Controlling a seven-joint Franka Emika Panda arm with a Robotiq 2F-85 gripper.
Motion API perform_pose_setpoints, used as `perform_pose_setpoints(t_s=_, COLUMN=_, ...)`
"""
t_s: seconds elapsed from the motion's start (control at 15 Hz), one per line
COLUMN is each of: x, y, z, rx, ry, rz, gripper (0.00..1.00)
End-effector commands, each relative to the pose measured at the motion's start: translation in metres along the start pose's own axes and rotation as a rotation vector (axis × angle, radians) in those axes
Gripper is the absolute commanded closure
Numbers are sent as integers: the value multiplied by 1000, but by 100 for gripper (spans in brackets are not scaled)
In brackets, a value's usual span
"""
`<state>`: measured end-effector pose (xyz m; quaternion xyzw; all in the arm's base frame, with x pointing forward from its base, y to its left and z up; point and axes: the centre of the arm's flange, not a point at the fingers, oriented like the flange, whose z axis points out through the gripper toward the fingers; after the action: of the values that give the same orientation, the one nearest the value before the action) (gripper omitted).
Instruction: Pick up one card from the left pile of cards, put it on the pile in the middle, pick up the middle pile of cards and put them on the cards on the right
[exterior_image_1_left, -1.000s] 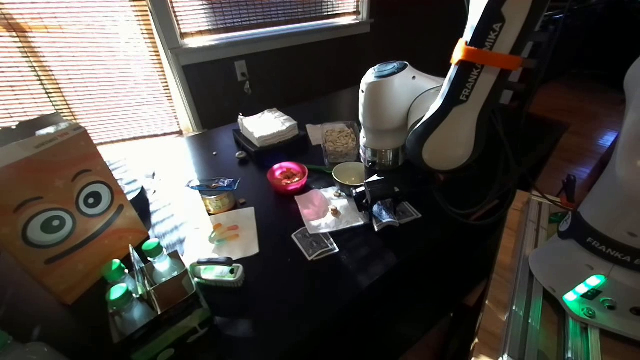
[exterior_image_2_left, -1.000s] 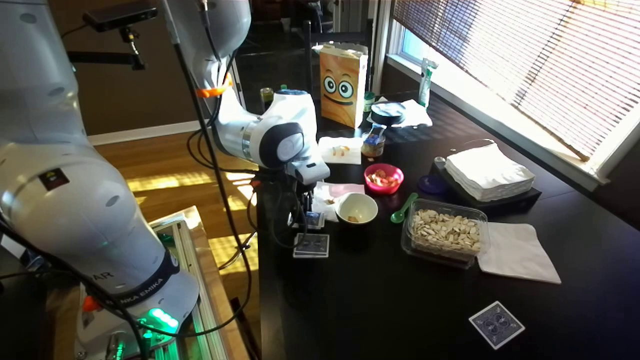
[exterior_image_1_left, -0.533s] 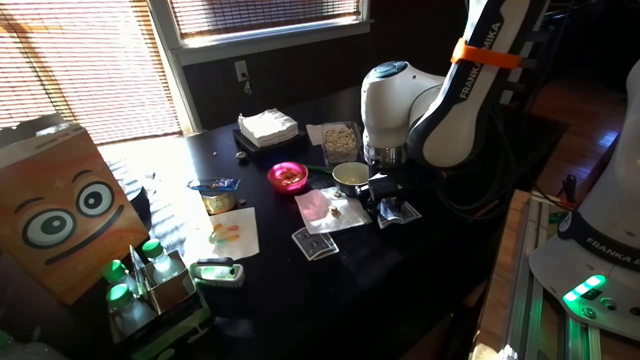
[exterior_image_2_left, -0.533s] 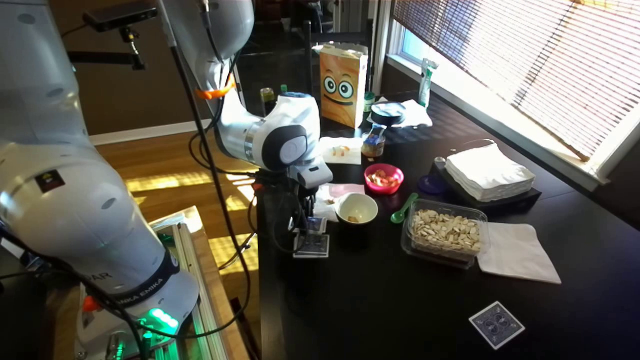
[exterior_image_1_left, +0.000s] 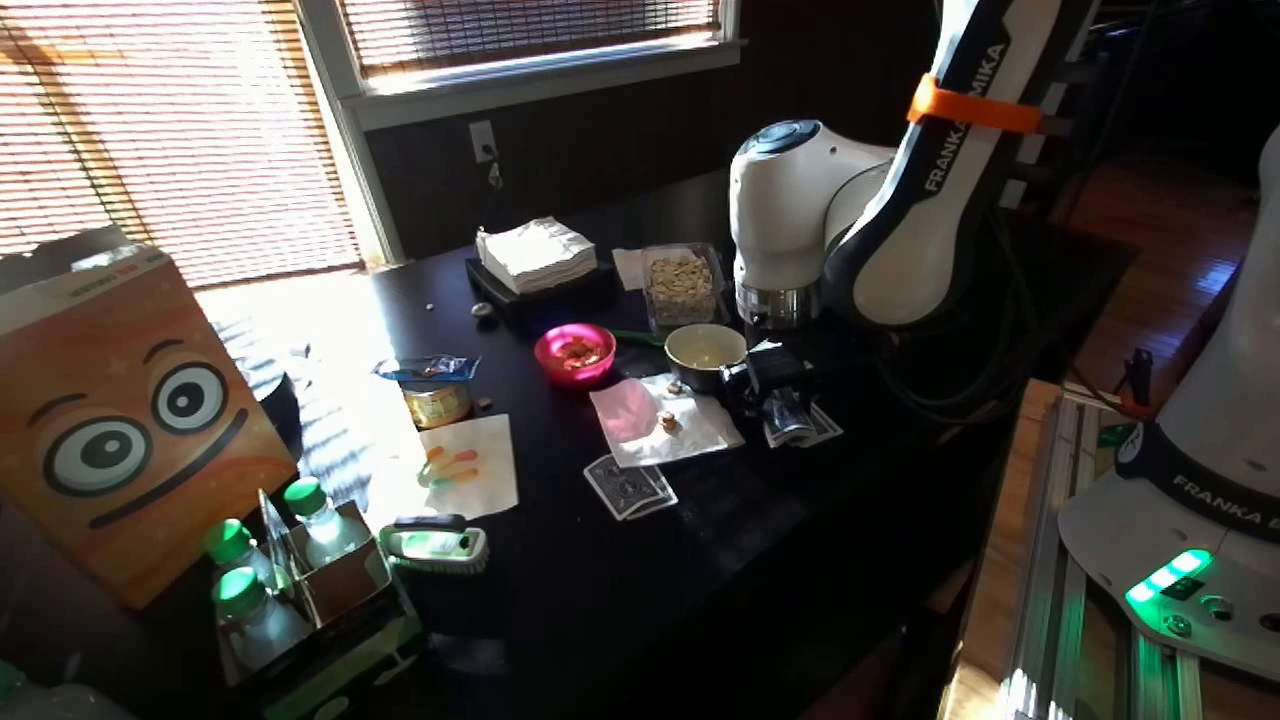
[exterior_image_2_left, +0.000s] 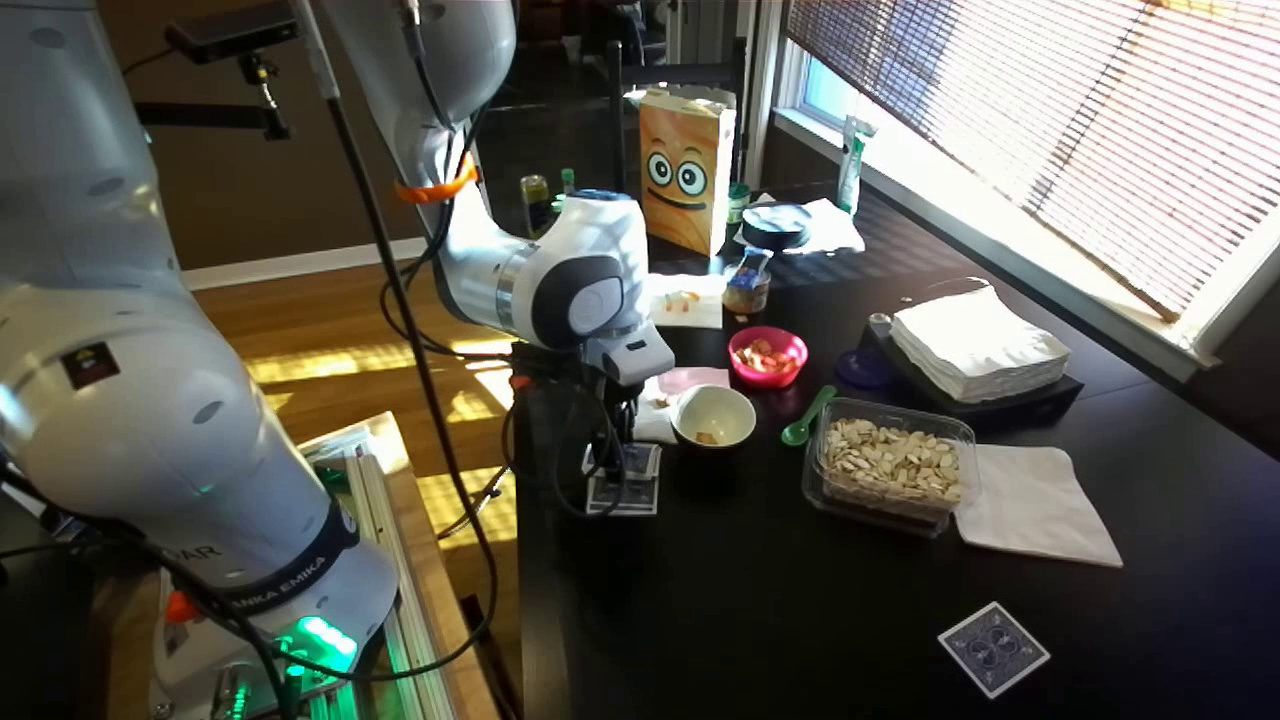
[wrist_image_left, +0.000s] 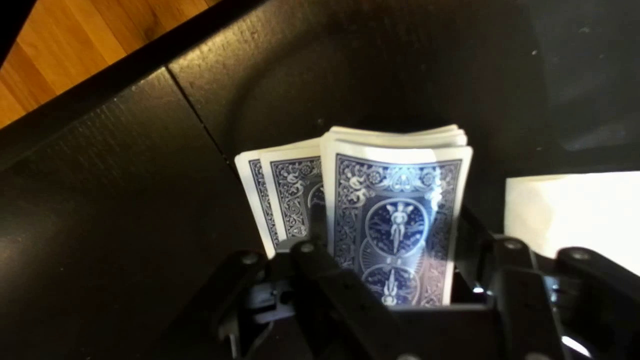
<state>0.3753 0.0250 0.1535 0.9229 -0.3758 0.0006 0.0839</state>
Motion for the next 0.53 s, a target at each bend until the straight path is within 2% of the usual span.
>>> perform_pose_setpoints(t_s=0.0, x=-7, y=26, z=-5, rx=-13, ry=8, rz=-23, gripper=38)
perform_pose_setpoints(t_s=0.47, x=2, y=36, z=-1, rx=-23, ry=-4, rz=-46, gripper=35)
